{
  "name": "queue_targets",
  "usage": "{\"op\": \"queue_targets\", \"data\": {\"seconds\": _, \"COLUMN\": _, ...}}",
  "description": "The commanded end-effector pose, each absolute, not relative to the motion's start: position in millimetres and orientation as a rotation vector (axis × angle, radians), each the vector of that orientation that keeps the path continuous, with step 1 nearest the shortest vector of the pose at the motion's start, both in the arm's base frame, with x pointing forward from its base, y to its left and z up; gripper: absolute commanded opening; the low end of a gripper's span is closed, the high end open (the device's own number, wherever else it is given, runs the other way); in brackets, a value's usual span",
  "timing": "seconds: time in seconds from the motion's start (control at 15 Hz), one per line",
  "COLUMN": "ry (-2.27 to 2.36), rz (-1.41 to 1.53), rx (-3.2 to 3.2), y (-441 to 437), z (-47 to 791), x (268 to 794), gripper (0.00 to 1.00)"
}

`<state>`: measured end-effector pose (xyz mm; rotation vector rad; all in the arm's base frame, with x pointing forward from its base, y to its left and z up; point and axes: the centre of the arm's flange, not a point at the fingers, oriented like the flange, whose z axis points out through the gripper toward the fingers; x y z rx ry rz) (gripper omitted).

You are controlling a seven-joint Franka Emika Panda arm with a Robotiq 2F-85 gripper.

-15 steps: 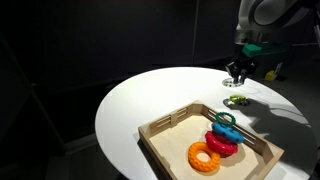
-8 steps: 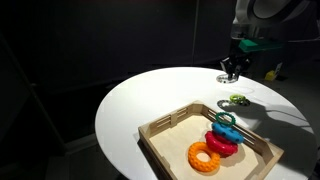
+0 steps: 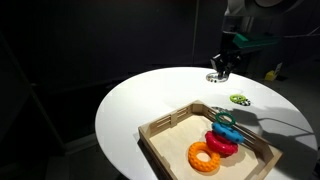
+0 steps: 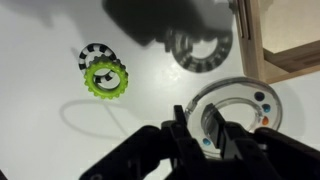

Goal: Put the colorless ring in the crate

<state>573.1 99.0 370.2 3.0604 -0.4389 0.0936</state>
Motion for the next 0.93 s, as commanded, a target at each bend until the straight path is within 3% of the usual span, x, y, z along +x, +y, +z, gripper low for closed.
{"op": "queue_targets", "data": {"seconds": 0.0, "ry": -0.301, "rz": 0.104, "rx": 3.08, "y": 124.7, "z": 375.2, "x": 558.6, "gripper": 0.09}}
{"op": "queue_targets", "data": {"seconds": 0.87, "ry": 0.13, "rz": -0.006, "rx": 3.119, "y": 194.0, "z": 354.1, "x": 492.1, "gripper": 0.09}}
